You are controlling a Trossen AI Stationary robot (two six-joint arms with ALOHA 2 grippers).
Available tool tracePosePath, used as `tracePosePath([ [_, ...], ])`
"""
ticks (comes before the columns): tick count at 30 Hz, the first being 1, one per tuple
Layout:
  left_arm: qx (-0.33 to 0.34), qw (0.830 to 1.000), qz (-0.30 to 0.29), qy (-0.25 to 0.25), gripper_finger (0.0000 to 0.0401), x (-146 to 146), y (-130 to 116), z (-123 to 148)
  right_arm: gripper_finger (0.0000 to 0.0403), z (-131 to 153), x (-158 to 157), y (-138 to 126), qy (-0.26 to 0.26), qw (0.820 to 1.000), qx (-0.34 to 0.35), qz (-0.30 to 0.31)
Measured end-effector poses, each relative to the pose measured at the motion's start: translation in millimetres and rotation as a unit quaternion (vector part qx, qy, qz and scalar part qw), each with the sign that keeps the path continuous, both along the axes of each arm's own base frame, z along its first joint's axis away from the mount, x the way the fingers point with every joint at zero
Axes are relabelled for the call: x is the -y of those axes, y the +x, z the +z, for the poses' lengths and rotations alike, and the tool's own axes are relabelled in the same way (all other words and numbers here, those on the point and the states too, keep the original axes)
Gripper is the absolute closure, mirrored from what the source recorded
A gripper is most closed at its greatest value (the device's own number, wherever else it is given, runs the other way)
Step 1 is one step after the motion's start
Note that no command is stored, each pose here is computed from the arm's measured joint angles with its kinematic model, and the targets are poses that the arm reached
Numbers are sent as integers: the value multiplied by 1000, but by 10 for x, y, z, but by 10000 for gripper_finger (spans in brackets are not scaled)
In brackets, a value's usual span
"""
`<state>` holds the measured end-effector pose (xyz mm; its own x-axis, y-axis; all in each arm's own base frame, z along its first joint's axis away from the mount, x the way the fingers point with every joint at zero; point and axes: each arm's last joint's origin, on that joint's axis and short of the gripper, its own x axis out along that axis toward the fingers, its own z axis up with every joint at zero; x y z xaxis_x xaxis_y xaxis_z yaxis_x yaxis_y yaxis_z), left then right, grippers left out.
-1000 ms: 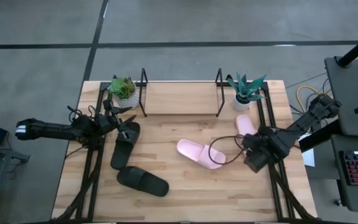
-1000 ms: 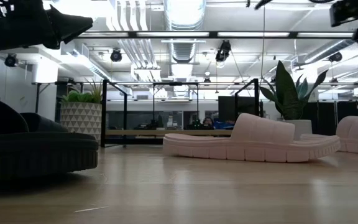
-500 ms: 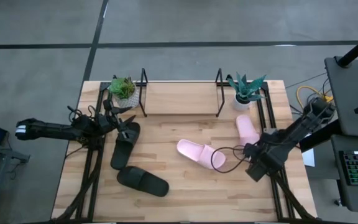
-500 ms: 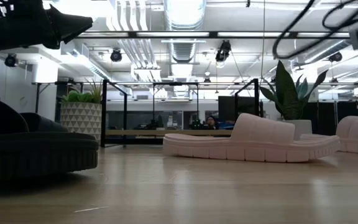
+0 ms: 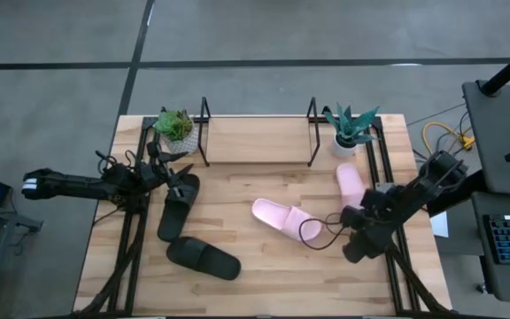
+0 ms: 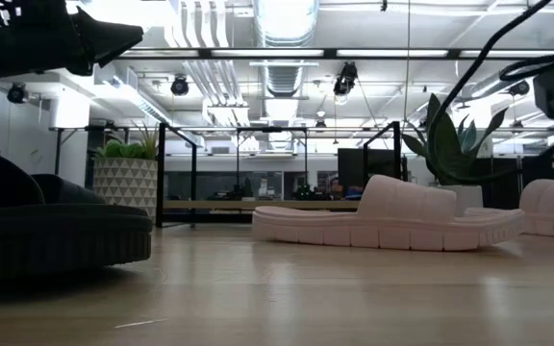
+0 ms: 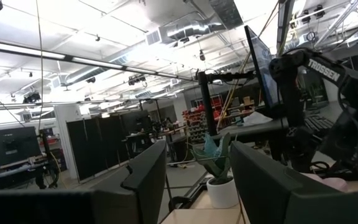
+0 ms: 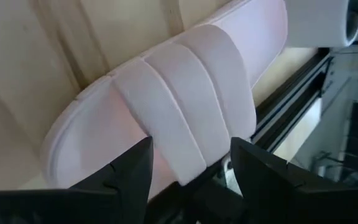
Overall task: Pick and place slides into the shelf
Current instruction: Put the right pink slipper on the shelf
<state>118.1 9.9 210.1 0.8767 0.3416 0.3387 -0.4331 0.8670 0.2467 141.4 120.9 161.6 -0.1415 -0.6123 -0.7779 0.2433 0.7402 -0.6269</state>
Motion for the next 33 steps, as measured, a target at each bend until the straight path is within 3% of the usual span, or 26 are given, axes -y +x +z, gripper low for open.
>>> tracePosePath([
  [5, 0, 1000, 0, 0, 237, 0, 0, -1, 197, -84, -17, 16, -16, 1000, -20, 2],
  [11, 0, 1000, 0, 0, 237, 0, 0, 0, 197, -109, -54, 15, 21, 998, -54, -17],
  [14, 1, 1000, 0, 0, 237, 0, -1, 0, 197, -90, -58, 18, 30, 998, -44, -20],
  [22, 1, 1000, 0, 0, 237, 0, -1, 1, 197, -81, -23, 44, -11, 1000, 21, 11],
  [33, 1, 1000, 0, 0, 237, 0, -1, 1, 197, -163, 10, 16, -14, 999, 18, 28],
])
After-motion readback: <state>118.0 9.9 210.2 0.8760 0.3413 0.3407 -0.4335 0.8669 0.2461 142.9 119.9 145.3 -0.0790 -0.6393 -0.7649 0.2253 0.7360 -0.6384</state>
